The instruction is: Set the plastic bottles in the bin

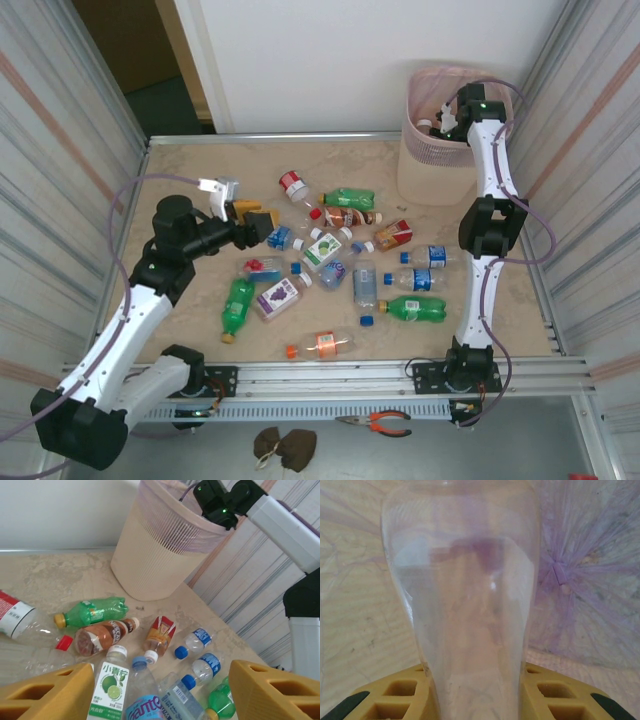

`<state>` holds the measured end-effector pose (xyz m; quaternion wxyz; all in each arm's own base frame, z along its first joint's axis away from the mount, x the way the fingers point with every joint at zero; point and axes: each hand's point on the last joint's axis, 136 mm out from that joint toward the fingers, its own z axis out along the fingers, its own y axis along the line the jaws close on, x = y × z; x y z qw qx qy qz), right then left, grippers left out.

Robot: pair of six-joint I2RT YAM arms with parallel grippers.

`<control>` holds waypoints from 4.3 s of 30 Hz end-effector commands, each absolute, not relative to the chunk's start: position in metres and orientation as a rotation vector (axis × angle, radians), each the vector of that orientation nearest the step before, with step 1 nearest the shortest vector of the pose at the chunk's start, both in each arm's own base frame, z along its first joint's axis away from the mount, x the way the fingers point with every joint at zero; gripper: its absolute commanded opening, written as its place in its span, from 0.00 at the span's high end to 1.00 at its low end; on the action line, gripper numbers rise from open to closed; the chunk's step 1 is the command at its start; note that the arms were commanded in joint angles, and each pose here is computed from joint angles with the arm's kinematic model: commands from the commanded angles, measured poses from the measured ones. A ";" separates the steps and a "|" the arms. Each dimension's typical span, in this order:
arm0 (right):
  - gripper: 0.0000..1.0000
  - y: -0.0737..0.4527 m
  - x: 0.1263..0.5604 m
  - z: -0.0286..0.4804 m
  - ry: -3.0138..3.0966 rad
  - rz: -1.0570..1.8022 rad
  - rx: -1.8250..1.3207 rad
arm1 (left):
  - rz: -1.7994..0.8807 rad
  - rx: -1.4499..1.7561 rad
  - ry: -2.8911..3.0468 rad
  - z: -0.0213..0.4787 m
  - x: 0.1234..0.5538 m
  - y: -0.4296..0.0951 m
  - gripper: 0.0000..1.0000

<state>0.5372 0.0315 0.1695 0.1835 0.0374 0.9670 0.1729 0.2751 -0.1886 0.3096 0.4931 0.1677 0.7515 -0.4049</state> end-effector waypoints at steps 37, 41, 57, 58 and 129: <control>0.48 0.037 0.478 0.370 2.317 0.413 0.048 | -0.303 -0.053 2.621 0.138 0.249 -0.086 0.28; 0.48 0.044 0.466 0.381 2.292 0.433 0.032 | -0.254 -0.143 2.742 0.113 0.232 -0.086 0.27; 0.48 0.068 0.436 0.369 2.321 0.458 -0.015 | -0.051 -0.403 2.912 0.056 0.156 -0.077 0.23; 0.48 0.069 0.435 0.368 2.320 0.462 -0.014 | -0.062 -0.403 2.919 0.054 0.154 -0.079 0.23; 0.05 0.287 0.206 0.469 1.419 1.193 -0.943 | -1.187 0.794 1.269 0.432 0.213 -0.268 0.48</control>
